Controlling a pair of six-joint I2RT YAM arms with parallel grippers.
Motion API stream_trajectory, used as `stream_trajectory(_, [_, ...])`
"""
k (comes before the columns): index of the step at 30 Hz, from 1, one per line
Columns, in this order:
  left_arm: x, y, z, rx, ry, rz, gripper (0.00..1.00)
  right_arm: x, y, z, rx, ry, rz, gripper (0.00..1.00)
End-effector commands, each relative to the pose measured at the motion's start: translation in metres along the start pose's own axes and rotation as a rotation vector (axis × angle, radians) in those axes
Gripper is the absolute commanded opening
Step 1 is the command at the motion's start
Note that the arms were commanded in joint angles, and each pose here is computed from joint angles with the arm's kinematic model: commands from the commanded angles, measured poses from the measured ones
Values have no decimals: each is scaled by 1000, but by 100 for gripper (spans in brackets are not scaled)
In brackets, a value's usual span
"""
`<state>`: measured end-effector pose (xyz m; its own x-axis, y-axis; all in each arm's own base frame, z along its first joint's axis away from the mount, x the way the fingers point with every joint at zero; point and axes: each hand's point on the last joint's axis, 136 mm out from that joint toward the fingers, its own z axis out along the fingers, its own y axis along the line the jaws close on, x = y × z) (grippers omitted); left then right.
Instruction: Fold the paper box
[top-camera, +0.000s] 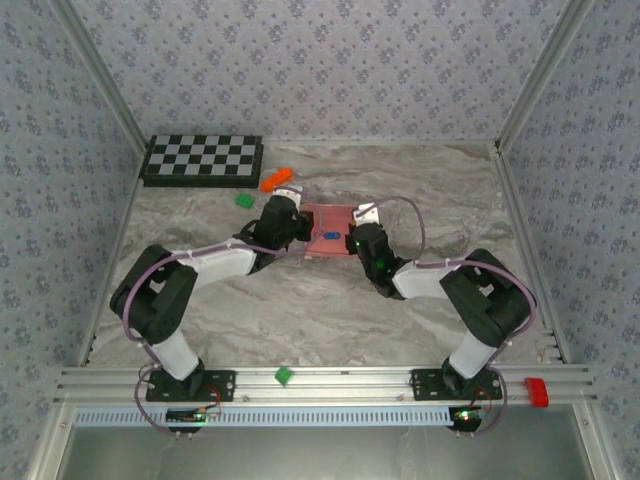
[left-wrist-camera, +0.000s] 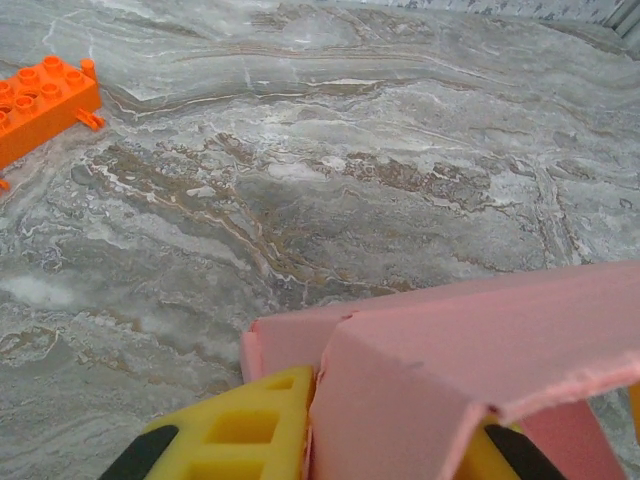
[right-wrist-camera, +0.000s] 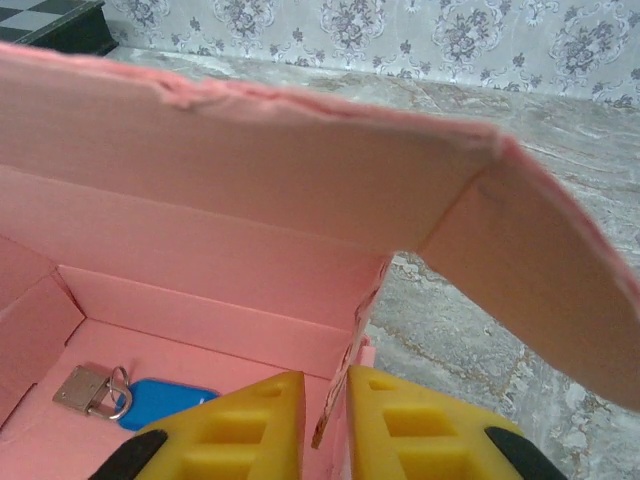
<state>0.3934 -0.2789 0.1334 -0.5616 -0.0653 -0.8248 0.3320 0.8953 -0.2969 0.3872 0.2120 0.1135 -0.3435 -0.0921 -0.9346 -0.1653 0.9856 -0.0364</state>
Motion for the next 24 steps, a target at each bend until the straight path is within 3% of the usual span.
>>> stream_trajectory(1, [-6, -10, -10, 29, -24, 8, 13, -9, 0, -7, 3, -32, 22, 19])
stream_trajectory(9, [-1, -11, -12, 32, -19, 10, 12, -6, -2, -10, 2, -22, 30, 19])
stream_trajectory(19, [-2, -19, -12, 64, -20, 2, 20, -1, -1, -9, 0, -7, 32, 19])
stream_trajectory(24, [-1, -21, -11, 75, -19, 0, 18, 3, -1, -8, 3, 3, 30, 19])
